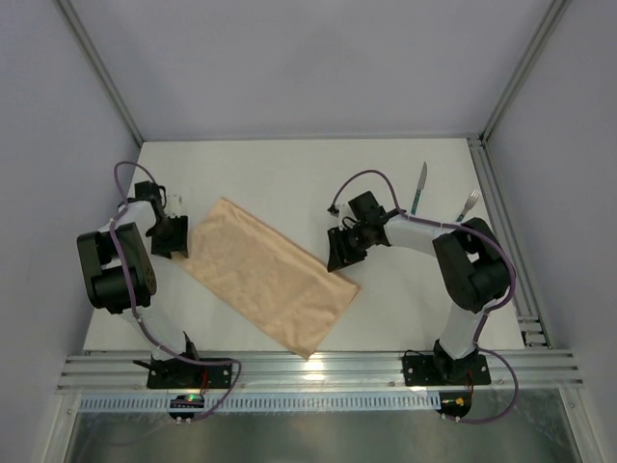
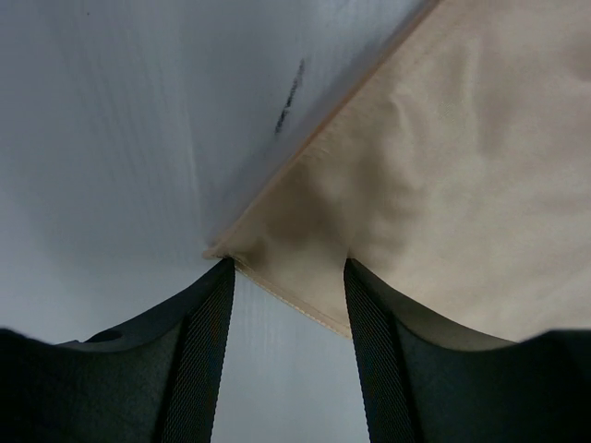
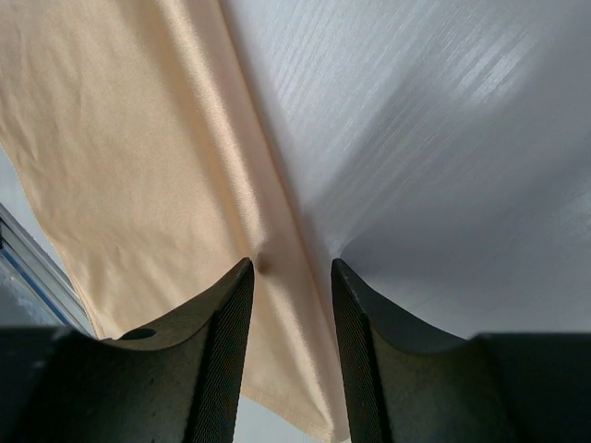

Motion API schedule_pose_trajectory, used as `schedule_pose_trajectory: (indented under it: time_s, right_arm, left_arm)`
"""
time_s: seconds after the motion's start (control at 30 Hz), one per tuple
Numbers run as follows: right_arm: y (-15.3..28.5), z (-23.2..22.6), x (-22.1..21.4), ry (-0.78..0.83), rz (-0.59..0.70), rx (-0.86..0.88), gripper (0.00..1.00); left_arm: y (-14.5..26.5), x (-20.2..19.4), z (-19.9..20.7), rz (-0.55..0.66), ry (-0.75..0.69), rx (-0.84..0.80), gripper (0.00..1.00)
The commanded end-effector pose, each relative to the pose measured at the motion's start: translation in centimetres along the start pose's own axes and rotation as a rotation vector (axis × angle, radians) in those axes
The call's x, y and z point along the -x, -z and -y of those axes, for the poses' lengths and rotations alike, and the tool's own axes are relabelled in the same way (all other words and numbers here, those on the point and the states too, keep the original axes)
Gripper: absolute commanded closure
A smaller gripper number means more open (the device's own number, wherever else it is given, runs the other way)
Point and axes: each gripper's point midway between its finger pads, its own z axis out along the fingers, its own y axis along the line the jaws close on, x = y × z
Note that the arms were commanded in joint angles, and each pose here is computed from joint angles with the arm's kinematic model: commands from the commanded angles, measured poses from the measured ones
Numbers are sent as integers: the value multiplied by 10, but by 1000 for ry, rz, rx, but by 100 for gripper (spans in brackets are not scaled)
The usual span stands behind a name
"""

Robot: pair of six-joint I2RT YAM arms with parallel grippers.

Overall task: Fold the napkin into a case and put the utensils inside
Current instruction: Rotate the rectangle-folded napkin at the center of the board.

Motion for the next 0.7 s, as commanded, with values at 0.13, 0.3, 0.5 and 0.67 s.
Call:
schedule_pose_trajectory:
  time_s: [0.13, 0.3, 0.5, 0.67]
  right_arm:
    - [14, -7, 0, 54, 17, -20, 56]
    - [22, -12, 14, 59, 50, -29, 56]
    - [38, -8, 29, 24, 104, -81, 56]
    - [57, 1, 33, -56, 166, -104, 56]
  left_arm:
    - [-11, 20, -24, 43, 21, 91, 49]
    - [-29, 20, -7, -12, -44, 27, 72]
    - [-43, 51, 26, 16, -179, 8, 92]
    - [-49, 118, 61, 94, -318, 42, 98]
